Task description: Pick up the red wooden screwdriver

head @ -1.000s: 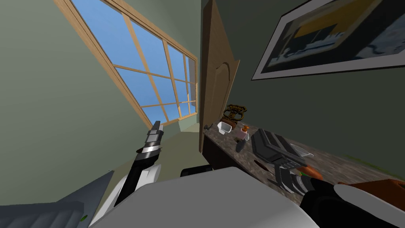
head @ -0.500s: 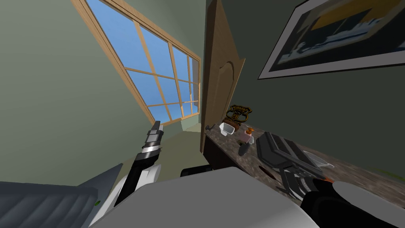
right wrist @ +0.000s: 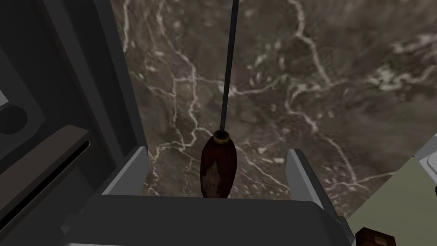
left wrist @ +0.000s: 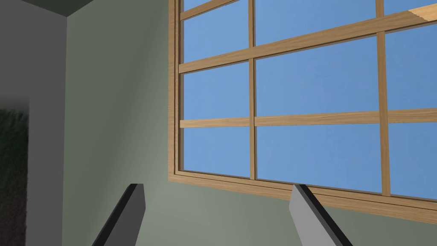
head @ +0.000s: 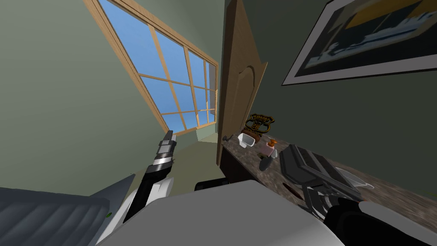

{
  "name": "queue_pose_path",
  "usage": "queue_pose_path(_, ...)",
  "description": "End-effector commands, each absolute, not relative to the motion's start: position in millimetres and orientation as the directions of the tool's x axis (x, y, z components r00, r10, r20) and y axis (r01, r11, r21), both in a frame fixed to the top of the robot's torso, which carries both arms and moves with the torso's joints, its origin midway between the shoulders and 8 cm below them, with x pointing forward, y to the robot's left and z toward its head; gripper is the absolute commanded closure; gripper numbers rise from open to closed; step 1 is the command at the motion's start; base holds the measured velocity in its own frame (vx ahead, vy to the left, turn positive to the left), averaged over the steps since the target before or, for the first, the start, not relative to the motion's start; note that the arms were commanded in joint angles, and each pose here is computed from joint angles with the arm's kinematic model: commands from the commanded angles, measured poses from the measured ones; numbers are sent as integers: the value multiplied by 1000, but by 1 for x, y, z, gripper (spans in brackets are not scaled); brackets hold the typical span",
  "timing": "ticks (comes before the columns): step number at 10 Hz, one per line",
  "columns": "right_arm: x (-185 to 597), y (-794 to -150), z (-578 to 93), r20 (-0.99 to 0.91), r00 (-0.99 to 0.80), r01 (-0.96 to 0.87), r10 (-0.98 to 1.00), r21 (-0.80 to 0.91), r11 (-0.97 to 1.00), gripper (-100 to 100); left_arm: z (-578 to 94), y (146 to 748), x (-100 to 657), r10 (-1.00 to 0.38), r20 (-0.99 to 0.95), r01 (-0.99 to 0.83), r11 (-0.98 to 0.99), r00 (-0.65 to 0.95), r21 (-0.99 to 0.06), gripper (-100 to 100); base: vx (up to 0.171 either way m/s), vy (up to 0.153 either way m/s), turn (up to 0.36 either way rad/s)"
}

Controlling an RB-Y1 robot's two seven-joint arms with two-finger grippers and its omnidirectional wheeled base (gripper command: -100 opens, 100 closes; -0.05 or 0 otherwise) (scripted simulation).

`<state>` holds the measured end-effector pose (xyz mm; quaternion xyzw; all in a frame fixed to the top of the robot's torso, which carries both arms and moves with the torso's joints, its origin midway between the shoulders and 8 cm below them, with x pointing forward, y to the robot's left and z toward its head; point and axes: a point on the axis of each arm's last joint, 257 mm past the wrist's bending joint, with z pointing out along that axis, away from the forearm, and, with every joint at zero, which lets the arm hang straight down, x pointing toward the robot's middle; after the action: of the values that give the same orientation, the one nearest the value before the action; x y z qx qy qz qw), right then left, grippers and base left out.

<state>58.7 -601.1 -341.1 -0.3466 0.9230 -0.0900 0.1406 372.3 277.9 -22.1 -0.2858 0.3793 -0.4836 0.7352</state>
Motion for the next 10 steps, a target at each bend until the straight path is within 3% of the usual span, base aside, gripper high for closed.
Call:
queue_pose_path(1, 59, -601, -341, -197, -720, -615, -665, -264, 744, 100, -22, 278, 372, -928, -281, 494, 369, 244, -787, 0, 0, 0, 0)
queue_pose_path(5, 59, -601, -341, -198, -721, -614, -665, -264, 744, 100, -22, 278, 372, -928, -281, 494, 369, 244, -787, 0, 0, 0, 0)
queue_pose_path(6, 59, -601, -341, -198, -721, -614, -665, -264, 744, 0, -22, 278, 372, -928, -281, 494, 369, 244, -787, 0, 0, 0, 0)
queue_pose_path(7, 64, -601, -331, -198, -713, -622, -672, -264, 738, 100, -22, 278, 372, -928, -281, 494, 369, 244, -787, 0, -16, 0, -81)
queue_pose_path(9, 67, -601, -329, -198, -710, -624, -676, -266, 734, 100, -22, 278, 372, -928, -281, 494, 369, 244, -787, 0, -21, 0, -67)
queue_pose_path(10, 67, -601, -328, -198, -711, -624, -675, -265, 735, 0, -22, 278, 372, -928, -281, 494, 369, 244, -787, 0, 0, 0, 0)
